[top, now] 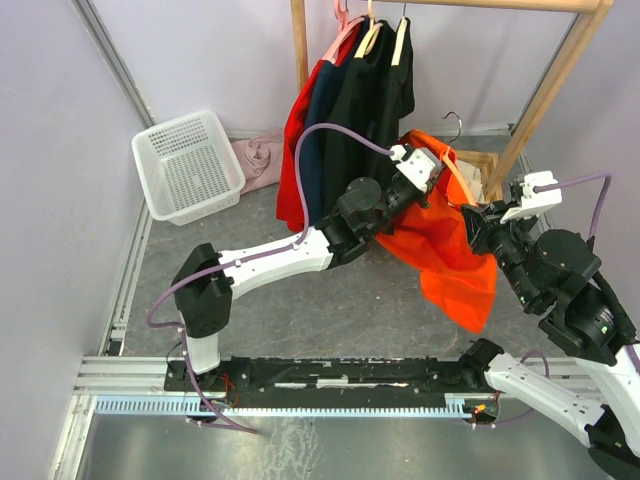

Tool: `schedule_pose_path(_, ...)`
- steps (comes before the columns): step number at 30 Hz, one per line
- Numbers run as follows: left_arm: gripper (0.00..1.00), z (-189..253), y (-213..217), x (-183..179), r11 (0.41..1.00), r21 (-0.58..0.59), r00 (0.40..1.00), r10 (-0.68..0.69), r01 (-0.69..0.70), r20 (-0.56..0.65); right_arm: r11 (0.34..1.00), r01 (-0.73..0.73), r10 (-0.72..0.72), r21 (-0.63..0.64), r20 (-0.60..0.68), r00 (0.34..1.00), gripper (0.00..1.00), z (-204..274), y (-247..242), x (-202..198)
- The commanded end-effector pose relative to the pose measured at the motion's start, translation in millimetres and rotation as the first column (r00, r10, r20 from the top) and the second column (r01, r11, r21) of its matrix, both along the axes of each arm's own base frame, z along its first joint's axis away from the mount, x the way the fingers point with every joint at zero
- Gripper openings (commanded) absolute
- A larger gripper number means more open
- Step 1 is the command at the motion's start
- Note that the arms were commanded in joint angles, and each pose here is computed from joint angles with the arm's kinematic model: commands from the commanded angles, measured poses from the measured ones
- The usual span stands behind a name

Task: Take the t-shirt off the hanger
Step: Remove the T-shirt from the clothesline.

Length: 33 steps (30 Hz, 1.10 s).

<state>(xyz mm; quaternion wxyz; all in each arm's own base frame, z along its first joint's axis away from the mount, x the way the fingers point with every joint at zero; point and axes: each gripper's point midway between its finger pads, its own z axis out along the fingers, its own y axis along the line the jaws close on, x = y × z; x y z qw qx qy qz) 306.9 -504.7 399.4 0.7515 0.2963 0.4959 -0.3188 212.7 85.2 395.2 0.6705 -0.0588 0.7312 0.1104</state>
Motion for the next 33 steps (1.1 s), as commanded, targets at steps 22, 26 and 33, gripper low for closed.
schedule_pose_path(22, 0.03, 49, 10, -14, 0.95, -0.305, 0.99, -0.03, 0.072, 0.139, 0.998, -0.043, 0.04, 0.039, 0.062, 0.997, 0.11, 27, 9, 1)
schedule_pose_path(26, 0.03, 55, 14, -22, 0.927, -0.357, 0.986, -0.058, 0.112, 0.159, 0.999, -0.044, 0.042, 0.032, 0.055, 0.998, 0.19, 27, 9, 0)
schedule_pose_path(33, 0.03, 62, 14, -25, 0.915, -0.381, 0.983, -0.077, 0.136, 0.167, 0.999, -0.038, 0.036, 0.025, 0.047, 0.998, 0.33, 25, 8, 1)
